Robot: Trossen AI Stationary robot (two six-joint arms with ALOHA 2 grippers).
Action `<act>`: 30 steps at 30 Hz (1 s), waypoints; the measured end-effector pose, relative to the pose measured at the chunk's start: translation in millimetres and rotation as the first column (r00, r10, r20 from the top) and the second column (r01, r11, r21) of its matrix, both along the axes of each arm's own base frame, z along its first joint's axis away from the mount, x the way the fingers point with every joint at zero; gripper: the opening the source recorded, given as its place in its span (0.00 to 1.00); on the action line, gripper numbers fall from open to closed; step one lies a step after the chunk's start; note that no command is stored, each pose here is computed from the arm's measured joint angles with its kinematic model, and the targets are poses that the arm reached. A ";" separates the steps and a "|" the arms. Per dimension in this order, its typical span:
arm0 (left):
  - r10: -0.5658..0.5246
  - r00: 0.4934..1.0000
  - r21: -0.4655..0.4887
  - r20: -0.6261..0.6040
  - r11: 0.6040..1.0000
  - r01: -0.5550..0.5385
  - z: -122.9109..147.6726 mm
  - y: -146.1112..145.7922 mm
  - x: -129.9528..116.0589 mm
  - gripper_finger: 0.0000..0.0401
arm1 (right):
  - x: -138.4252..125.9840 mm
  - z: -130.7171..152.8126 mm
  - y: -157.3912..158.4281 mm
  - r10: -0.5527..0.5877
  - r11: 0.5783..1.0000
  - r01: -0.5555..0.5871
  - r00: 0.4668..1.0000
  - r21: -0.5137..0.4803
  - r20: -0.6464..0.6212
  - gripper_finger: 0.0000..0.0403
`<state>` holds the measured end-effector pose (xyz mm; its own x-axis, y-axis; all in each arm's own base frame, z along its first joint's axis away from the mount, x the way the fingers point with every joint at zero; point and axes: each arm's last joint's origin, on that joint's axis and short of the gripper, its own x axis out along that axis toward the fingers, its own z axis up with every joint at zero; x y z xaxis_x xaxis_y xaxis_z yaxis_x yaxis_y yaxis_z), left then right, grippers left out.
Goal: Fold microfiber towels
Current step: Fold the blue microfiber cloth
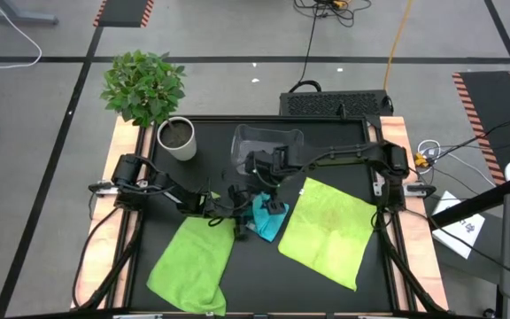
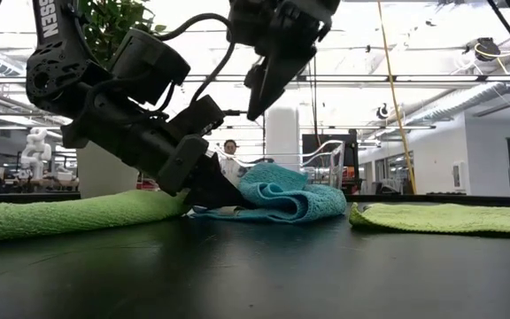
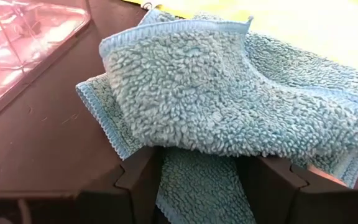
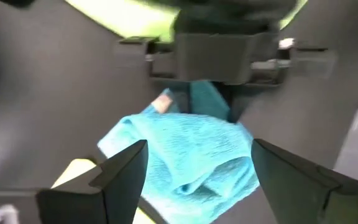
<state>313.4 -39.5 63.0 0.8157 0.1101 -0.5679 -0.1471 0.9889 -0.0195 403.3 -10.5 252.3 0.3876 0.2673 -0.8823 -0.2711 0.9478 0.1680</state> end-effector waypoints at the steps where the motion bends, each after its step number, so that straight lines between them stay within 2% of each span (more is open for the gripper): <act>1: 0.000 1.000 0.000 0.000 1.000 0.000 0.0 0.0 0.0 0.52 | -0.5 -4.0 4.6 0.008 1.000 -0.008 1.000 0.002 -0.007 0.67; 6: 0.001 1.000 0.002 0.000 1.000 -0.001 -0.1 0.1 -0.1 0.52 | -4.1 -42.8 23.1 -0.003 1.000 0.003 1.000 -0.004 -0.012 0.63; 10: -0.007 1.000 0.013 -0.002 1.000 0.007 0.0 0.1 -0.1 0.52 | -20.6 -61.7 27.4 -0.101 0.979 0.089 0.993 -0.182 -0.061 0.59; 12: -0.009 1.000 0.016 -0.001 1.000 0.009 0.0 0.1 0.0 0.52 | -29.0 -62.5 29.3 -0.117 0.974 0.111 0.993 -0.199 -0.023 0.56; 17: -0.010 1.000 0.018 0.000 1.000 0.010 0.1 0.2 0.0 0.52 | -55.5 -58.1 33.7 -0.142 0.976 0.161 0.980 -0.144 0.139 0.48; 22: -0.011 1.000 0.020 0.001 1.000 0.011 0.2 0.2 0.0 0.52 | -87.0 -61.2 33.1 -0.198 0.972 0.226 0.935 -0.065 0.293 0.43; 26: -0.017 1.000 0.029 0.011 0.999 0.016 0.9 0.3 0.5 0.52 | -102.9 -77.0 36.4 -0.217 0.972 0.234 0.913 -0.008 0.346 0.40; 30: -0.022 0.999 0.034 0.035 0.999 0.021 2.8 0.3 1.8 0.52 | -109.1 -91.1 36.5 -0.249 0.967 0.253 0.915 0.029 0.317 0.37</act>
